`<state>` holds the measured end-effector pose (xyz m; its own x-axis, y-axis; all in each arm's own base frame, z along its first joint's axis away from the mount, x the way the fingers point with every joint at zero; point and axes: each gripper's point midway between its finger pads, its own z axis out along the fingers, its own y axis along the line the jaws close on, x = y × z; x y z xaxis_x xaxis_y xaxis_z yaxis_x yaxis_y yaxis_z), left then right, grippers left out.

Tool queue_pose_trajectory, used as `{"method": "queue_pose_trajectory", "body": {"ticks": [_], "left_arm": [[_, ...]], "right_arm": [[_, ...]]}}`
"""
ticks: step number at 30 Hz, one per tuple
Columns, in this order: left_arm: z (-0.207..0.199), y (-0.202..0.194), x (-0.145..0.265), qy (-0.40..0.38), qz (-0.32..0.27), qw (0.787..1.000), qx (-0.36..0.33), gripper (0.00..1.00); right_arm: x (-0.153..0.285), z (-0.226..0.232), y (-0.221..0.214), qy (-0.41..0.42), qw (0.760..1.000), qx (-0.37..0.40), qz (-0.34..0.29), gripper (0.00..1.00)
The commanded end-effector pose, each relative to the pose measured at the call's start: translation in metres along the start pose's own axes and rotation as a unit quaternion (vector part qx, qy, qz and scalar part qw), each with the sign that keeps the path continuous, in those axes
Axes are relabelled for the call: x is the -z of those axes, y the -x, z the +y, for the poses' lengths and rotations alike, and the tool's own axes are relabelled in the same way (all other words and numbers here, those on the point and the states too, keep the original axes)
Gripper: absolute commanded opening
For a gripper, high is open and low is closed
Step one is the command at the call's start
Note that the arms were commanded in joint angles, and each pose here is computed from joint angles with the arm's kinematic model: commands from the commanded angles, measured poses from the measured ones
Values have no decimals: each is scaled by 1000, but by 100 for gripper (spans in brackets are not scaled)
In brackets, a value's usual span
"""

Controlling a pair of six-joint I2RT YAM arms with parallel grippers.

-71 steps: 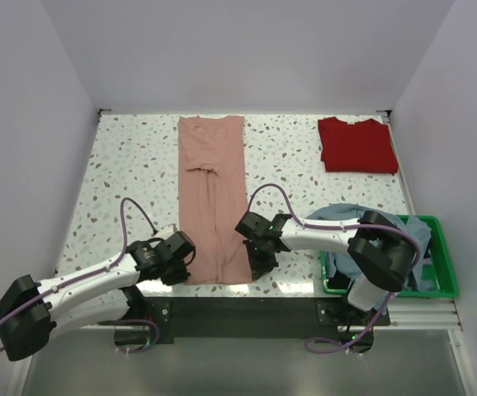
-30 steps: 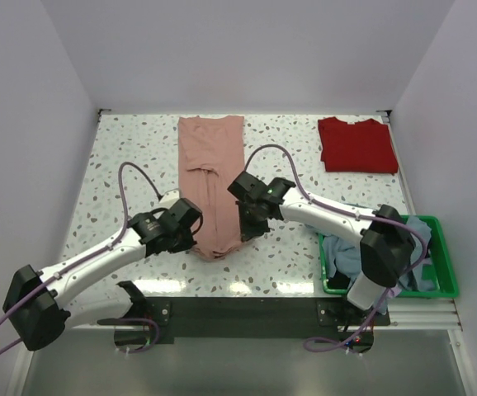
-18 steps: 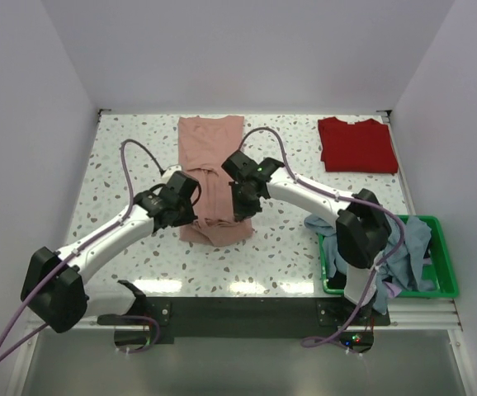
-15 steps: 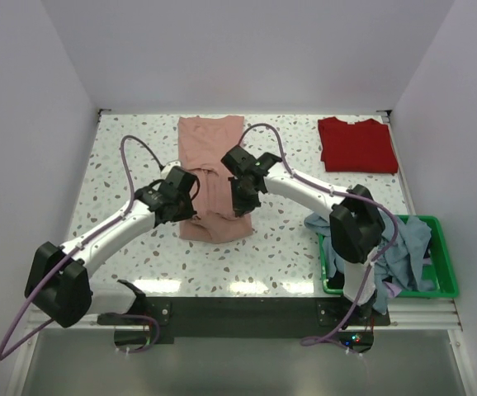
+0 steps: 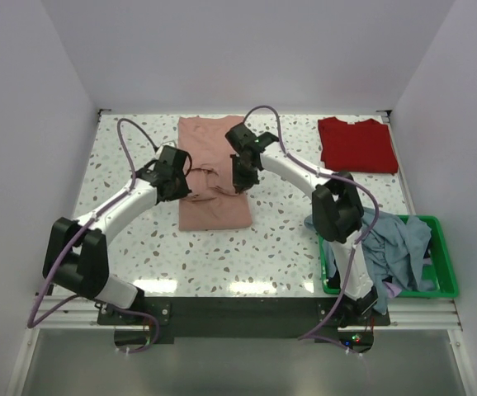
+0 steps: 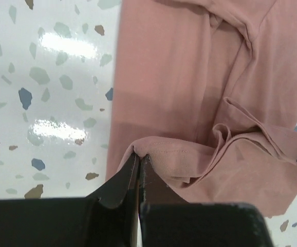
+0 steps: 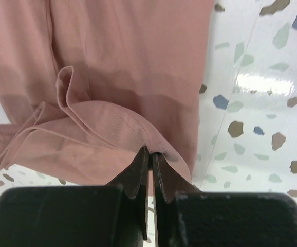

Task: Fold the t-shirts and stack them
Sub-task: Fold the tshirt

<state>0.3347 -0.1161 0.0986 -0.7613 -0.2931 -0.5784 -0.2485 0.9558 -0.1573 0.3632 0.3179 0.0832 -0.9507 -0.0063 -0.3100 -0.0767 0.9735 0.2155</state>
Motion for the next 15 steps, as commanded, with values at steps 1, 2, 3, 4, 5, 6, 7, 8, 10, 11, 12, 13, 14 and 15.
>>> {"method": "queue_pose_trajectory", "body": {"ticks": [1, 2, 3, 4, 5, 6, 7, 8, 10, 11, 12, 13, 14, 15], "left_arm": [[-7, 40, -5, -17, -47, 999, 5, 0], [-3, 45, -12, -10, -45, 999, 9, 0], [-3, 47, -14, -11, -45, 999, 9, 0], [-2, 50, -17, -9, -47, 999, 11, 0], [0, 55, -22, -6, -49, 999, 14, 0], [1, 56, -25, -7, -48, 999, 13, 0], [-1, 61, -28, -11, -54, 998, 15, 0], [-2, 63, -32, -14, -53, 998, 16, 0], [-2, 71, -38, -19, -57, 998, 20, 0], [-3, 73, -43, -19, -54, 998, 21, 0], [-1, 75, -46, -19, -52, 998, 21, 0], [-1, 78, -49, -20, -53, 998, 21, 0], [1, 81, -54, -18, -51, 998, 23, 0], [0, 82, -56, -22, -51, 998, 24, 0]], "right_arm": [[5, 5, 25, 15, 1000, -1, -24, 0], [2, 3, 32, 15, 999, -7, -28, 0], [0, 3, 36, 15, 999, -9, -29, 0], [-2, 2, 38, 14, 999, -11, -30, 0], [-6, 1, 46, 15, 999, -16, -34, 0], [-6, 3, 46, 23, 999, -16, -29, 0], [-8, 3, 49, 24, 999, -18, -30, 0], [-10, 1, 52, 23, 999, -21, -32, 0], [-13, 1, 58, 27, 999, -27, -30, 0], [-14, 0, 60, 28, 999, -30, -31, 0], [-17, -1, 63, 27, 999, -33, -31, 0], [-17, 0, 64, 29, 999, -33, -32, 0], [-17, -2, 67, 28, 998, -36, -34, 0], [-17, -1, 68, 31, 998, -35, -36, 0]]}}
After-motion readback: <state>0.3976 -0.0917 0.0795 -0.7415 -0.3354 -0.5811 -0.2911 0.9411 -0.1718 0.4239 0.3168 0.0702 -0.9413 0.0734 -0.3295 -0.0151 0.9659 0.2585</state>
